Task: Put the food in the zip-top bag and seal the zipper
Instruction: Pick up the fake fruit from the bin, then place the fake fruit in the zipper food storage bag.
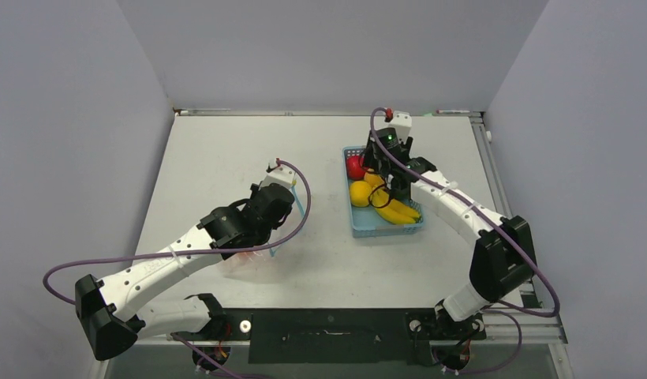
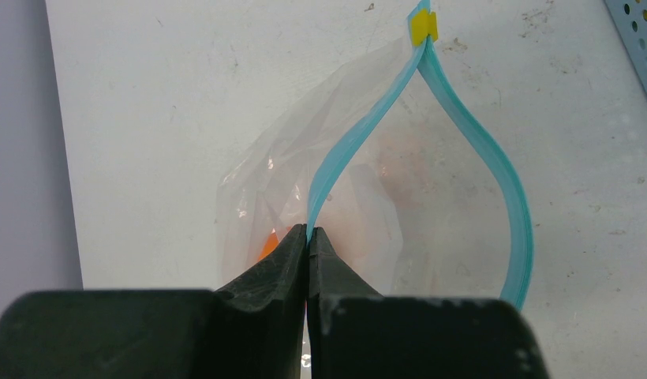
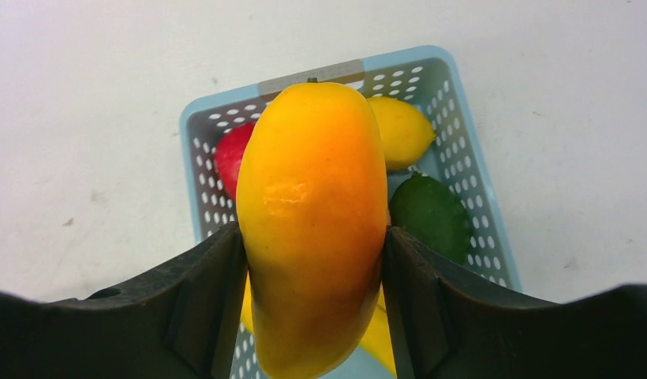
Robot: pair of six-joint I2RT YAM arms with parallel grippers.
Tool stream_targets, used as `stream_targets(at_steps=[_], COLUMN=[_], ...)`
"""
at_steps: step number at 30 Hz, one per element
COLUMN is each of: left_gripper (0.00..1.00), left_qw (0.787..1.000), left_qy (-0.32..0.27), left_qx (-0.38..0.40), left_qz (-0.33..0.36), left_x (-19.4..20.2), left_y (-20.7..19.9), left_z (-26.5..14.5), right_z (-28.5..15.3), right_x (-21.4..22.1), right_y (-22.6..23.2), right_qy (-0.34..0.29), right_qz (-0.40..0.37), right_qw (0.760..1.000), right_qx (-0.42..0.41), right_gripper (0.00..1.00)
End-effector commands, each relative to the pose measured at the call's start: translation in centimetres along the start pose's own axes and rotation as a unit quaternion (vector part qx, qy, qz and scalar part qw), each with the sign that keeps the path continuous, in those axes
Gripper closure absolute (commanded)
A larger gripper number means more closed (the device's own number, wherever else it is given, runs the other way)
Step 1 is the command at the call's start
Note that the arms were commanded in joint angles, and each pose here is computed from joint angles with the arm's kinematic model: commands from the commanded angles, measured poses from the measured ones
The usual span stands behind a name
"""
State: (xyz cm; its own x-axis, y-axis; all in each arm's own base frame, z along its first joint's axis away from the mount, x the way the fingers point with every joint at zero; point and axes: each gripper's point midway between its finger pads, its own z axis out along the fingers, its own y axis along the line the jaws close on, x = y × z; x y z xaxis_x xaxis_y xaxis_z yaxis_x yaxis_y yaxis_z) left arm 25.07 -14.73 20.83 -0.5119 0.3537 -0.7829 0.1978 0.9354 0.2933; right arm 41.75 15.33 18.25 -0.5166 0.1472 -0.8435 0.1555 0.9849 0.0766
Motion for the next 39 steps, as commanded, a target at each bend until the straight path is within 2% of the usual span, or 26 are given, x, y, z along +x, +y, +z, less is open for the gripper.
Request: stream_targets(at_steps=[1, 5, 10, 19, 34, 39], left_gripper=[1.00, 1.00, 1.00, 1.00, 1.00, 1.00], left_qw=[1.000, 1.000, 1.000, 1.000, 1.000, 0.999], left_qy=[-0.018, -0.019, -0.019, -0.019, -0.020, -0.021], left_qx=[0.001, 0.002, 0.003, 0.004, 0.005, 0.009], left_qz=[-0.017, -0.017, -0.018, -0.020, -0.021, -0.024], left_x=[-1.1, -1.1, -1.2, -1.2, -1.2, -1.3], left_y=[-0.1, 0.0, 0.0, -0.1, -0.1, -0.1], left_z=[0.0, 0.0, -0.1, -0.1, -0.2, -0.3], right_z=[-3.2, -5.6, -8.7, -14.6, -19.8, -20.7], right_x=[-1.2, -0.9, 0.2, 2.9, 8.2, 9.7], right_y=[2.4, 4.2, 6.6, 11.3, 16.7, 18.0], right_qy=[-0.013, 0.000, 0.023, 0.066, 0.140, 0.162], right_qz=[0.012, 0.004, -0.010, -0.038, -0.079, -0.073], right_qw=[0.995, 0.985, 0.960, 0.891, 0.816, 0.806], right_qx=[-0.094, -0.172, -0.278, -0.448, -0.556, -0.565], right_gripper=[0.61, 0.61, 0.61, 0.61, 0.59, 0.59])
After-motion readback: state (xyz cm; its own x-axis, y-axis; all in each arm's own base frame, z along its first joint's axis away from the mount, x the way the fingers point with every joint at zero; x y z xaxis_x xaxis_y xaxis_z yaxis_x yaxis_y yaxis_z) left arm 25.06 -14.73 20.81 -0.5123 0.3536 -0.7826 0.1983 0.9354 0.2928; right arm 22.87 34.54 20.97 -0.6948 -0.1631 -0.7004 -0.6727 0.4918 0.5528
